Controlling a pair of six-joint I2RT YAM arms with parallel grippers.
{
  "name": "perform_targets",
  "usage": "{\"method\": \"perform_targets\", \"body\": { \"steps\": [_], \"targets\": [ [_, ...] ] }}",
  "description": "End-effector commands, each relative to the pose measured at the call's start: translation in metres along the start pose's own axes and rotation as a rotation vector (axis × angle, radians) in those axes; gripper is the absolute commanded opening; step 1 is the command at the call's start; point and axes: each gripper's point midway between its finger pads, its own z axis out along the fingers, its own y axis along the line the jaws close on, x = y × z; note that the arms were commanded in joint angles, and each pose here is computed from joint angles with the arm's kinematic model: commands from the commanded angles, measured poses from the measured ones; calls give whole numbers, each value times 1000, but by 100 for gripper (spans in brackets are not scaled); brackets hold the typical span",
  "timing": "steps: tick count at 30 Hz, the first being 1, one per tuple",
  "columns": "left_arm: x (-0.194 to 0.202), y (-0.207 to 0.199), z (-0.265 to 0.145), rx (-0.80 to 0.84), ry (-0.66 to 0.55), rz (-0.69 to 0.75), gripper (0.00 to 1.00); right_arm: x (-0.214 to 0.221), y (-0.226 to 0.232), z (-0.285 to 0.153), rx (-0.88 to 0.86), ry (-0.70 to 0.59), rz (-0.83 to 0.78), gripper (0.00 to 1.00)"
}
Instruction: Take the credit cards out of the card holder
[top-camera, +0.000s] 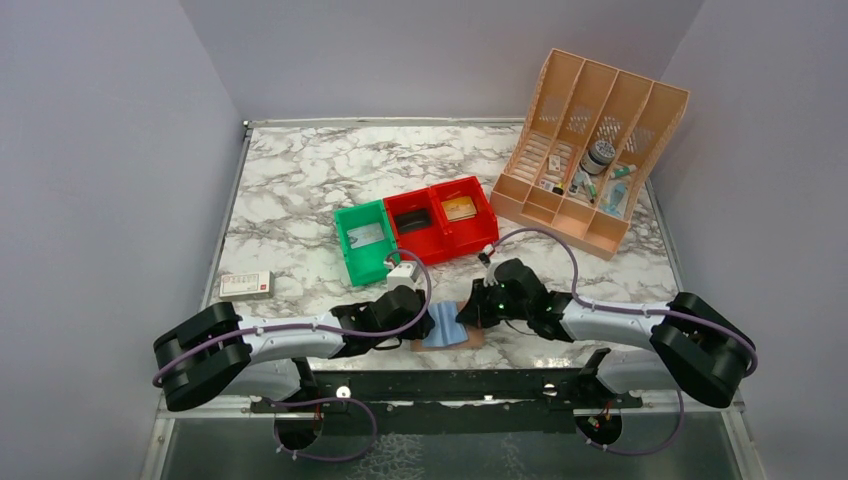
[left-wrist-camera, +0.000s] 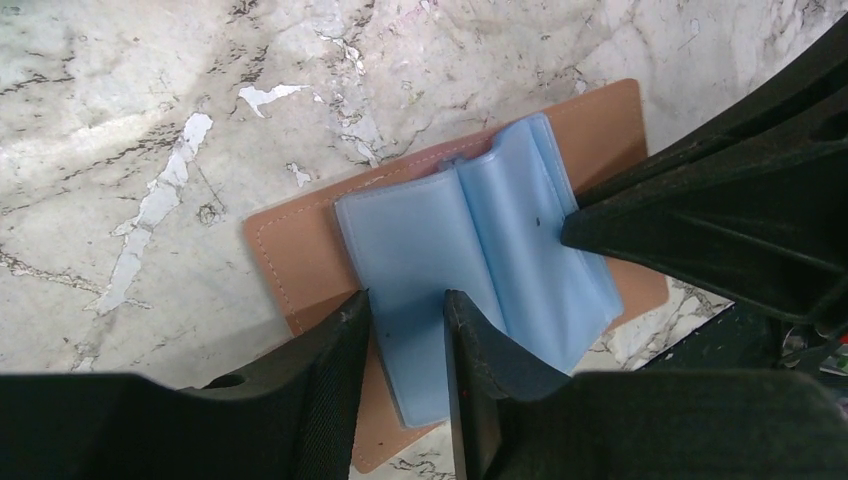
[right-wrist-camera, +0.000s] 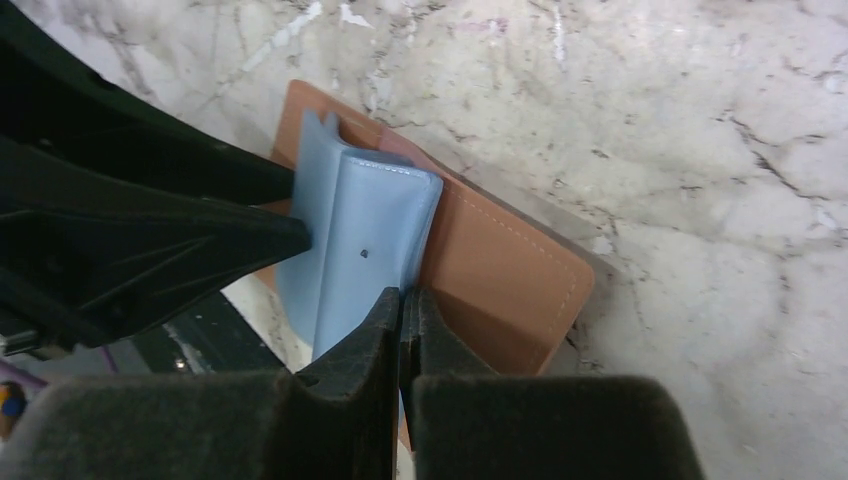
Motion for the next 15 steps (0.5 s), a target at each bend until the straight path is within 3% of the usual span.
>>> {"method": "perform_targets", "body": {
  "steps": [1, 10, 15],
  "targets": [
    [4, -4, 2, 20, 10, 2, 34, -9, 40, -3, -187, -29, 51, 1],
    [1, -8, 2, 33, 5, 4, 23, 8, 17, 10, -85, 44, 62, 1],
    [-4, -32, -1, 145, -10, -10, 15, 16, 10, 16, -66, 67, 89, 1]
  ]
}}
